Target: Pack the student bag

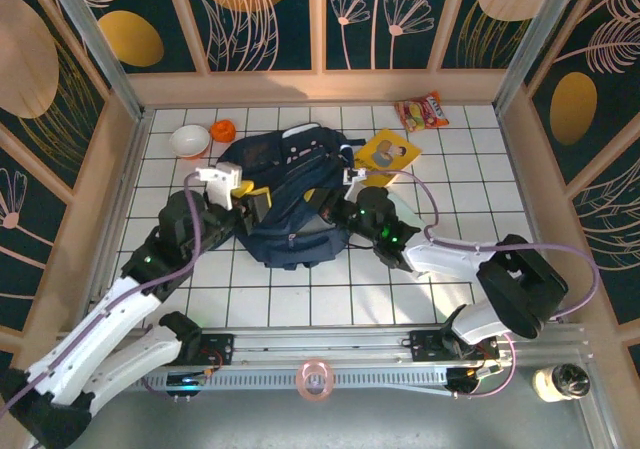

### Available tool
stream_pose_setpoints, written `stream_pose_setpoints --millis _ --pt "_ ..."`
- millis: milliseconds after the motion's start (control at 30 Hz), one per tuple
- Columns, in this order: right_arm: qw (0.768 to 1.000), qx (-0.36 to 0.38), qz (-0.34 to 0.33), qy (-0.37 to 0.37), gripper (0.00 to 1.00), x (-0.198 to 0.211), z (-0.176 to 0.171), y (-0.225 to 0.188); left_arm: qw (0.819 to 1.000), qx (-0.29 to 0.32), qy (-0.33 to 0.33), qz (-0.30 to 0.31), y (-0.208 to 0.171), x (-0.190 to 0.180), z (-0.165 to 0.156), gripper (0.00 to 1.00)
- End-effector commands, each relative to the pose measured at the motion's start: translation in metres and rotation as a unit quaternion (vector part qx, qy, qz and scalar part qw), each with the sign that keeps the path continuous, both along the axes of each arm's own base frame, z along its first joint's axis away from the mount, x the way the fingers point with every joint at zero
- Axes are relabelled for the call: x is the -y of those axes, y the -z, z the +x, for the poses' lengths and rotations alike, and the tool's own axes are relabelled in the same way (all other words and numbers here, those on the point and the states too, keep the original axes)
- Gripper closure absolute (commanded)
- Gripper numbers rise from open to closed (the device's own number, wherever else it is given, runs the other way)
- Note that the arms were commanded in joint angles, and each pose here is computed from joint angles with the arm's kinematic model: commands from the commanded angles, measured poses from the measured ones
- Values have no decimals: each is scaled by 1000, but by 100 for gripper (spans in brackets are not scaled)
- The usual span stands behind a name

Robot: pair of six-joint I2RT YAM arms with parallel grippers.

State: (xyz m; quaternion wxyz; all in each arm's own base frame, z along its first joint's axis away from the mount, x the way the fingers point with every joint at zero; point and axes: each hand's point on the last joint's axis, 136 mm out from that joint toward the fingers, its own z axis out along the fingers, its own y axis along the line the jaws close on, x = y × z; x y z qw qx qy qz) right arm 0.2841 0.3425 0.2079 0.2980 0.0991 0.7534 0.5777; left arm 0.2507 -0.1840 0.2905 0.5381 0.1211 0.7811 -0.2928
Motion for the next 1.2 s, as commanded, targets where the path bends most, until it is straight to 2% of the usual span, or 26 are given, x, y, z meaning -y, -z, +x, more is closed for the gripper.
stream_pose_setpoints --millis 0,233,400,500,767,1167 --pt "996 61 50 39 100 -1 15 -50 992 -123 -8 -7 51 -3 -21 55" --pt "996 70 47 30 100 -9 12 -55 976 -208 60 13 93 28 -45 58" --pt "996 78 43 19 100 -17 10 -59 966 -245 81 26 108 40 -55 59" --pt "995 84 46 14 100 -20 8 -61 962 -260 70 41 120 38 -59 59" --pt "995 88 53 1 100 -29 4 -64 967 -246 -3 62 136 17 -44 59" --pt "995 91 47 0 100 -37 -2 -67 969 -246 -5 21 139 31 -34 67"
